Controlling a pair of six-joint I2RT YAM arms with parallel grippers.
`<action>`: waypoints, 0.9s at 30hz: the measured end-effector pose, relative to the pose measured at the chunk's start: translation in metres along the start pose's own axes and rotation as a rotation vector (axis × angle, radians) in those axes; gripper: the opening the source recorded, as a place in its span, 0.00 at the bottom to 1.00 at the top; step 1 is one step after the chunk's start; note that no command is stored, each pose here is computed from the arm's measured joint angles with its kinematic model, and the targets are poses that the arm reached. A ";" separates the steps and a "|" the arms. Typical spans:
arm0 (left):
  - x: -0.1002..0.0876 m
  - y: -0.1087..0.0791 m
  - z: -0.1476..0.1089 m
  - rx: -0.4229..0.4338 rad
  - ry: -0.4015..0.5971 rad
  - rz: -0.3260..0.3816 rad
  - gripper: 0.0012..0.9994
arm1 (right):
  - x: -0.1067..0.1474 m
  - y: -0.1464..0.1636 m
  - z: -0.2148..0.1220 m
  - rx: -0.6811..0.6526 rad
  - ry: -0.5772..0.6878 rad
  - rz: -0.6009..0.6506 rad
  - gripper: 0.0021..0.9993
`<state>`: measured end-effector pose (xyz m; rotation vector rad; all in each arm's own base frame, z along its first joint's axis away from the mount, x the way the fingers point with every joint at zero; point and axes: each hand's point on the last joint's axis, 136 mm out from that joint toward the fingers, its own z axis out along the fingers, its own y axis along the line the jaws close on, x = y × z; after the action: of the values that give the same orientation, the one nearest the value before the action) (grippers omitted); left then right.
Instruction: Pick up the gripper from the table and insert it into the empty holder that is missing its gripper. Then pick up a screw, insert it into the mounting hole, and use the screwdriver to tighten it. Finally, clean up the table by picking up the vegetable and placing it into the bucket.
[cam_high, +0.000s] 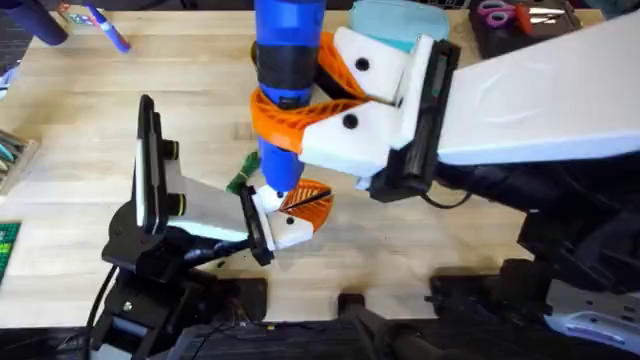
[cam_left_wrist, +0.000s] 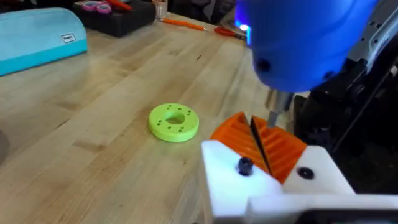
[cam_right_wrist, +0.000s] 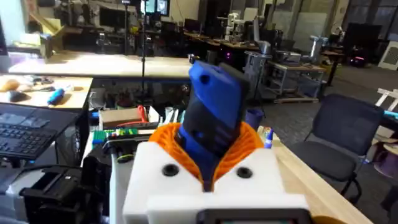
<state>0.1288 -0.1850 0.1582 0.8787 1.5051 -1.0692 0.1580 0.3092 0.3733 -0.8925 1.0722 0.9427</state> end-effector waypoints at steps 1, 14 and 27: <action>0.000 0.000 0.000 0.000 0.000 0.000 0.01 | 0.000 0.000 0.000 0.000 0.001 -0.010 0.04; 0.000 0.000 0.000 0.000 0.000 0.000 0.01 | 0.018 -0.001 0.008 -0.004 0.041 -0.046 0.04; 0.000 0.000 0.000 0.000 0.000 0.000 0.01 | 0.025 -0.002 0.012 -0.007 0.054 -0.046 0.04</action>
<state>0.1288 -0.1850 0.1581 0.8786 1.5056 -1.0694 0.1680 0.3240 0.3525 -0.9489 1.0904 0.8894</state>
